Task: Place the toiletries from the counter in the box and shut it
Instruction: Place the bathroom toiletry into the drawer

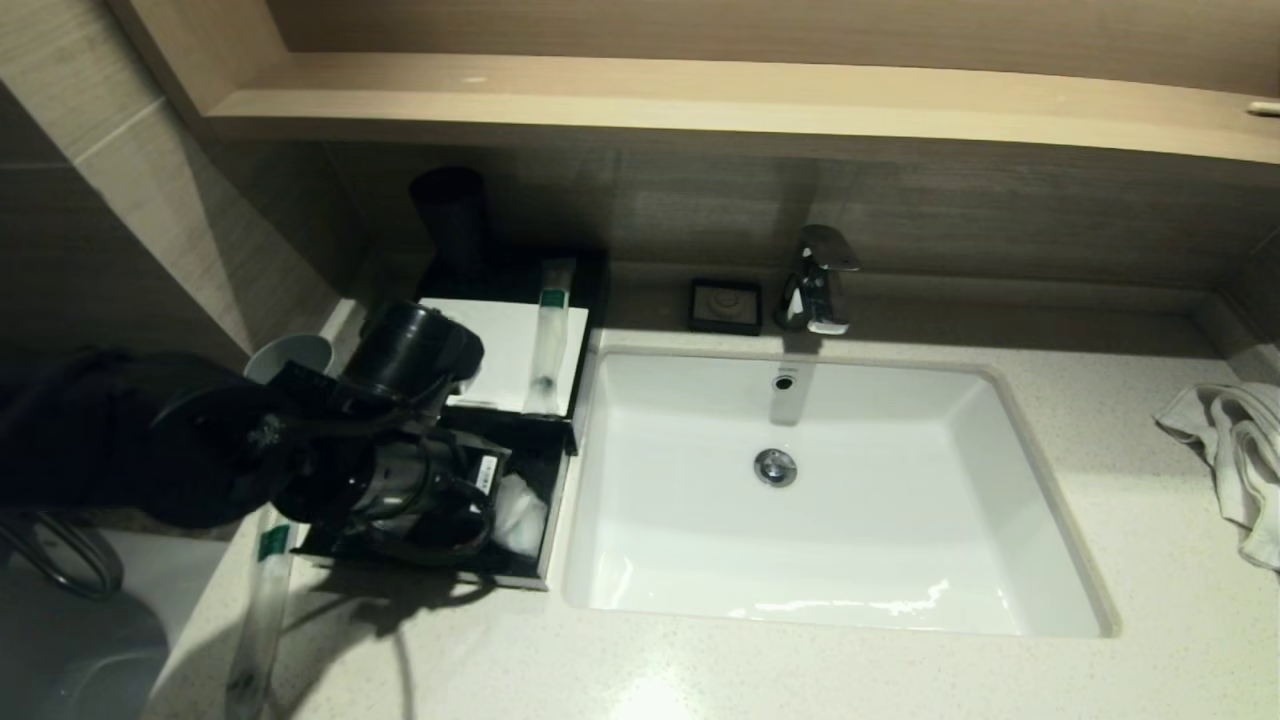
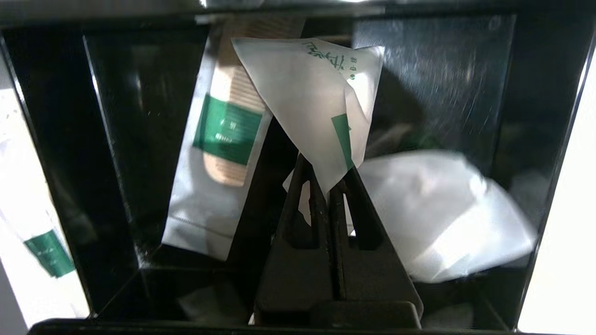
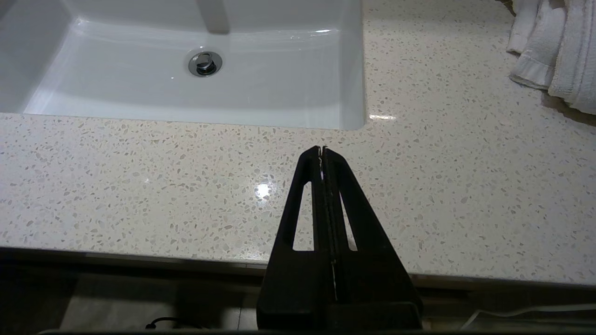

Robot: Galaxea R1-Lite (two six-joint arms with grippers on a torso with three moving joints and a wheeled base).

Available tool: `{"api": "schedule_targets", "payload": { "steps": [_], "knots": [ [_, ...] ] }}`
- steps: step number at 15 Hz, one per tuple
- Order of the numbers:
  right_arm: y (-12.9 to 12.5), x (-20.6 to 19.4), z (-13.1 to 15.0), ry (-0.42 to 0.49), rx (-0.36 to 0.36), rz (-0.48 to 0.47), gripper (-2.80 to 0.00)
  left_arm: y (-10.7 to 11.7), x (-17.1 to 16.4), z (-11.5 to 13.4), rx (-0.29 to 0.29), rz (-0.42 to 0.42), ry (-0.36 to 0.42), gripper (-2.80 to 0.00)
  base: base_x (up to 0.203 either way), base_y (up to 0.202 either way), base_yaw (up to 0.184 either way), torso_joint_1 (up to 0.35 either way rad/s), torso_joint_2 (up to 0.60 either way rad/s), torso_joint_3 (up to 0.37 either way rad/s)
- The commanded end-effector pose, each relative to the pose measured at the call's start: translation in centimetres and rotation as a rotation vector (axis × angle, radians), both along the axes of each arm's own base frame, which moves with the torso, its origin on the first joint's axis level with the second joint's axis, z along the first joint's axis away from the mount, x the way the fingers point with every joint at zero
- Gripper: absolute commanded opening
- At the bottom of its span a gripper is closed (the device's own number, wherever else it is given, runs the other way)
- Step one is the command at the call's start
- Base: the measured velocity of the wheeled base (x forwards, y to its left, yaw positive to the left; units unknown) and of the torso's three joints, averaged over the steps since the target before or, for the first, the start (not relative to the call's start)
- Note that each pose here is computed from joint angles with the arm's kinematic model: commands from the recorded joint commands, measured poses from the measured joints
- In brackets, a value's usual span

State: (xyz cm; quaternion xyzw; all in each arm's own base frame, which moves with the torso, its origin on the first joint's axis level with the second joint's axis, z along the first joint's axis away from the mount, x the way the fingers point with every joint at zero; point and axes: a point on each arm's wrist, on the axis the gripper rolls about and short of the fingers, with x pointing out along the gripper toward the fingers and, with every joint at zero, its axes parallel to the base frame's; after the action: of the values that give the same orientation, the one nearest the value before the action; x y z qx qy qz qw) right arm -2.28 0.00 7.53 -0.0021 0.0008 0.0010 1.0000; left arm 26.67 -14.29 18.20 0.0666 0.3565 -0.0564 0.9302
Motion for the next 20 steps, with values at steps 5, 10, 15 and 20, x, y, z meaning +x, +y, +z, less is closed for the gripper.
{"api": "schedule_targets", "payload": {
  "steps": [5,10,15,20],
  "knots": [
    [0.0,0.0,0.0,0.000,0.000,0.000,-2.80,-0.9,1.6,-0.4,-0.020,0.005,-0.040,-2.80,0.000,0.000,0.000,0.000,0.00,0.000],
    [0.0,0.0,0.0,0.000,0.000,0.001,-2.80,-1.2,2.1,-0.3,-0.040,0.004,-0.081,-2.80,0.000,0.000,0.000,0.000,0.00,0.000],
    [0.0,0.0,0.0,0.000,0.000,0.001,-2.80,-1.3,2.4,0.2,-0.066,0.002,-0.134,-2.80,0.000,0.000,0.000,0.000,0.00,0.000],
    [0.0,0.0,0.0,0.000,0.000,0.000,-2.80,-1.4,2.5,0.3,-0.080,0.001,-0.153,-2.80,0.000,0.000,0.000,0.000,0.00,0.000]
  ]
}}
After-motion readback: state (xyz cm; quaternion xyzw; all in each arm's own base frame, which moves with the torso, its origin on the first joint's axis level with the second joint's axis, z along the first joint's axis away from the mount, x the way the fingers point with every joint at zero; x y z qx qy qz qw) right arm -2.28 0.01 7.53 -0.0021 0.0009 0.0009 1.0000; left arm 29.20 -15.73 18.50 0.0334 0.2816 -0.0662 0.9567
